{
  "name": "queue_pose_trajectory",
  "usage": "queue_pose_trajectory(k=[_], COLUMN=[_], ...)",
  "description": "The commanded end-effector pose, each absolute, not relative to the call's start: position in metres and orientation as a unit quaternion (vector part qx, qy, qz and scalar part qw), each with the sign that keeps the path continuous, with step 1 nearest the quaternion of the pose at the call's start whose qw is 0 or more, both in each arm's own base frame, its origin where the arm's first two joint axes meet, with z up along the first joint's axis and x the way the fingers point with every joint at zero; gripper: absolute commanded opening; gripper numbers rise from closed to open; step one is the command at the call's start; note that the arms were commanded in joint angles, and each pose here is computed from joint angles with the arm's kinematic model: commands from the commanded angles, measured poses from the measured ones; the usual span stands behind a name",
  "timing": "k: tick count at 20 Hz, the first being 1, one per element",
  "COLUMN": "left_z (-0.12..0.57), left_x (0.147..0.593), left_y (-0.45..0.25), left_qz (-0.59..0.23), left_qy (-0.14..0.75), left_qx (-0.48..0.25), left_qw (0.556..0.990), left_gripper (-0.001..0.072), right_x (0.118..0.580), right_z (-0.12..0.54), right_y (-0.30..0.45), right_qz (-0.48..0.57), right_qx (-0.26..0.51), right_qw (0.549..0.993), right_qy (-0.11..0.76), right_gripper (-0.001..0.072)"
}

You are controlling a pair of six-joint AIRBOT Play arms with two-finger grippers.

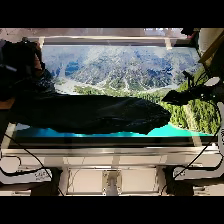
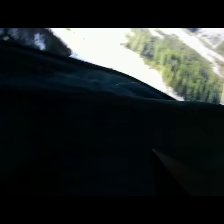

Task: Fold the clothes and pants, and hang the long-sleeved shirts on hangers.

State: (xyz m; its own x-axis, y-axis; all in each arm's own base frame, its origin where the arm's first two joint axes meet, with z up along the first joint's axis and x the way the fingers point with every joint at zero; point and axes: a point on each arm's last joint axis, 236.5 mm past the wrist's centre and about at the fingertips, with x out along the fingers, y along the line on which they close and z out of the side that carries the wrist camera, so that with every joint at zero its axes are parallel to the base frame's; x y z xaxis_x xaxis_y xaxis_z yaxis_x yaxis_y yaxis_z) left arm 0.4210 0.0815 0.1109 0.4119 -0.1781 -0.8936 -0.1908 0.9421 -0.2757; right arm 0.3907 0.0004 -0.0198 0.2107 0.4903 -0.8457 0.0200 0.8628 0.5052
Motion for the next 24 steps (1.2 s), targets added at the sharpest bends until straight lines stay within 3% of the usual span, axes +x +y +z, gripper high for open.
queue_pose_trajectory(k=[1, 4, 8, 15, 22, 23, 24], left_z=[0.075, 0.073, 0.035, -0.042, -0.063, -0.065, -0.065], left_x=[0.408, 0.415, 0.4, 0.464, 0.509, 0.509, 0.508], left_y=[0.155, 0.222, 0.277, 0.273, 0.254, 0.252, 0.25], left_qz=[0.092, 0.189, 0.257, 0.227, 0.205, 0.203, 0.2], left_qy=[0.516, 0.434, 0.42, 0.374, 0.343, 0.347, 0.352], left_qx=[-0.225, -0.288, -0.358, -0.464, -0.458, -0.459, -0.459], left_qw=[0.821, 0.833, 0.794, 0.77, 0.794, 0.792, 0.791], left_gripper=[0.0616, 0.0615, 0.0616, 0.0623, 0.0614, 0.0508, 0.0233], right_x=[0.393, 0.382, 0.382, 0.389, 0.39, 0.39, 0.39], right_z=[-0.035, -0.034, -0.031, -0.019, -0.018, -0.018, -0.018], right_y=[0.009, 0.014, 0.02, 0.035, 0.037, 0.037, 0.036], right_qz=[0.154, 0.154, 0.141, 0.141, 0.143, 0.143, 0.142], right_qx=[0.217, 0.234, 0.266, 0.323, 0.327, 0.327, 0.326], right_qw=[0.74, 0.719, 0.707, 0.693, 0.692, 0.692, 0.693], right_qy=[0.618, 0.636, 0.64, 0.629, 0.627, 0.627, 0.627], right_gripper=[0.049, 0.049, 0.0489, 0.0489, 0.0489, 0.0489, 0.0489])
